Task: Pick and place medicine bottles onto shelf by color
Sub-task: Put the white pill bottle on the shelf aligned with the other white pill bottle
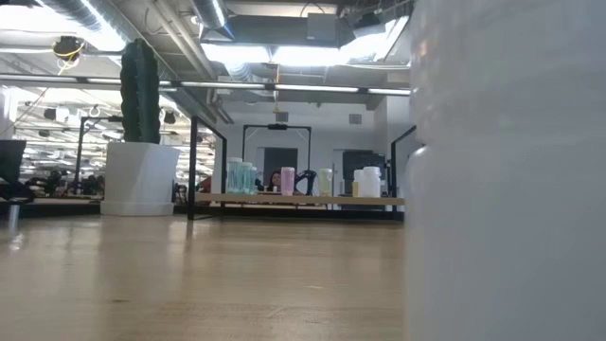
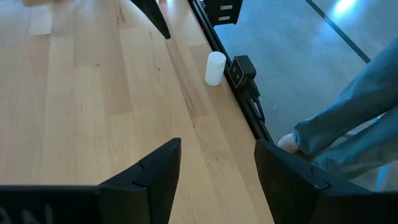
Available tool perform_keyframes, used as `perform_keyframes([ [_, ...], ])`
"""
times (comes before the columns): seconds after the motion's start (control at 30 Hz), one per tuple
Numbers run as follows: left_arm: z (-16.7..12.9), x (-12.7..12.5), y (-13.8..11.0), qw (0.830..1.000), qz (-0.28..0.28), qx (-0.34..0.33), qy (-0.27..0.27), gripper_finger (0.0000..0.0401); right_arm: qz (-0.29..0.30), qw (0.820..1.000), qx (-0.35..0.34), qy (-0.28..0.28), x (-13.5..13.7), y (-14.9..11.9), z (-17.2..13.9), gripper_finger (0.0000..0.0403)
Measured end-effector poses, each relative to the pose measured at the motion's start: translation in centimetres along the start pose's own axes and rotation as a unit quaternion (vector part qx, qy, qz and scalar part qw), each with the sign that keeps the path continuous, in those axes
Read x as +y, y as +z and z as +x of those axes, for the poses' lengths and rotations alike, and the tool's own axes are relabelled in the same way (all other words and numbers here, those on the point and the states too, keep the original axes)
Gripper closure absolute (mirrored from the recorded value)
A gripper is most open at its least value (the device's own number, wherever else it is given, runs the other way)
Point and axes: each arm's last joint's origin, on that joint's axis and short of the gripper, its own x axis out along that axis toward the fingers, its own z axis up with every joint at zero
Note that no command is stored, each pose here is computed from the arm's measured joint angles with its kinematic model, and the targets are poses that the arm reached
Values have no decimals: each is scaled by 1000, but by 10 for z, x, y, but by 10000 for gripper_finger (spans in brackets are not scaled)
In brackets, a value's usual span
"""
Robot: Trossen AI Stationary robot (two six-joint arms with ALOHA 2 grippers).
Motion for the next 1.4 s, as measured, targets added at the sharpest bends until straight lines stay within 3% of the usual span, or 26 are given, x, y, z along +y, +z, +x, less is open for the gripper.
perform_keyframes([
  [0.33,0,0,0,1000,0,0,0,203,60,998,12,1,-2,-1,0,57],
  [0.73,0,0,0,1000,0,0,0,203,64,993,87,55,6,-24,34,57],
  [1.2,0,0,0,1000,0,0,0,203,52,991,83,92,25,-38,60,57],
  [1.4,0,0,0,1000,0,0,0,203,45,993,79,77,31,-46,70,57],
])
